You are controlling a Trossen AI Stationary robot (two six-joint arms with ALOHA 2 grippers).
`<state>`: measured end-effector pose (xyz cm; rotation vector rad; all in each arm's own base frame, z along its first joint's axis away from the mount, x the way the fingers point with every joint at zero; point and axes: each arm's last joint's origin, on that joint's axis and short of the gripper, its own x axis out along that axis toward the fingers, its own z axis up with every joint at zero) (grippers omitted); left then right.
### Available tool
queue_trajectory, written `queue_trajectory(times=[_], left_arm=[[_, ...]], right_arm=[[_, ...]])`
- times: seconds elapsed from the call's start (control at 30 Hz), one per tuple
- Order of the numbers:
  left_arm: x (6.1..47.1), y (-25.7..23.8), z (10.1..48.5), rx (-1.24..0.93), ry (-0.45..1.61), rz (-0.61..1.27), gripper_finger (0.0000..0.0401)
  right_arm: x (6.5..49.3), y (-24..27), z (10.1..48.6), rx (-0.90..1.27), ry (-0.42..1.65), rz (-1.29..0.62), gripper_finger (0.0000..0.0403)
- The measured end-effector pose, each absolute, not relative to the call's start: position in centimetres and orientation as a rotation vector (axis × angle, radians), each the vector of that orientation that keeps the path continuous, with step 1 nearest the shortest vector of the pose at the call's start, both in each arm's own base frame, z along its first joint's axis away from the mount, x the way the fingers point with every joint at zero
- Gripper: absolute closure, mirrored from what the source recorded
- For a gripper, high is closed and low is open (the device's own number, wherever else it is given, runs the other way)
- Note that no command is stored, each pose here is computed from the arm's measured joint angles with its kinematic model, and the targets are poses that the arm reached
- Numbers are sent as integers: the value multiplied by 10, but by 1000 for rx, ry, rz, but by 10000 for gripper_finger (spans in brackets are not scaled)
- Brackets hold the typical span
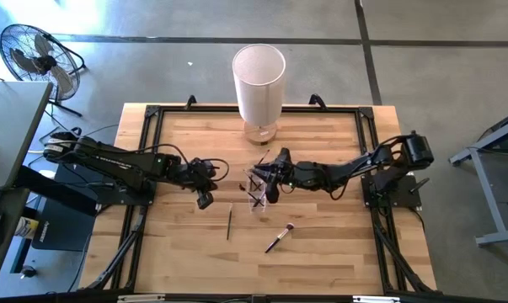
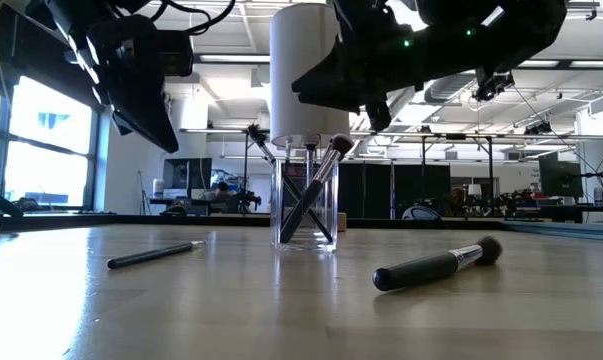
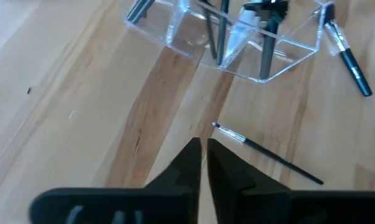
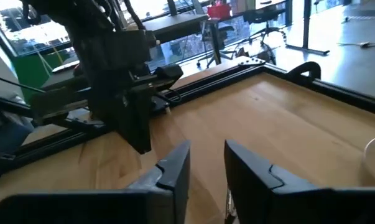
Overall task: Put items in baskets/containers
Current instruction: Put the black eyeshadow brush into the transparent organizer
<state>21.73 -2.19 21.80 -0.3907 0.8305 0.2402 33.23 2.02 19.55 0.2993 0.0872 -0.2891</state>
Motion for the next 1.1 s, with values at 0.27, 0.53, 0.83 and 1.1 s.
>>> queue_trajectory(times=[0.27, 0.53, 0.83, 1.1], left_arm=[[218, -21, 219, -409, 798, 296, 282], [228, -22, 229, -497, 663, 266, 248], [241, -23, 234, -670, 765, 419, 247], [271, -34, 216, -838, 920, 581, 247]], right_arm=[[314, 24, 225, 214, 77, -392, 276], [255, 22, 255, 420, 288, -477, 325], [196, 17, 242, 599, 715, -558, 399], [178, 14, 232, 514, 883, -674, 381]])
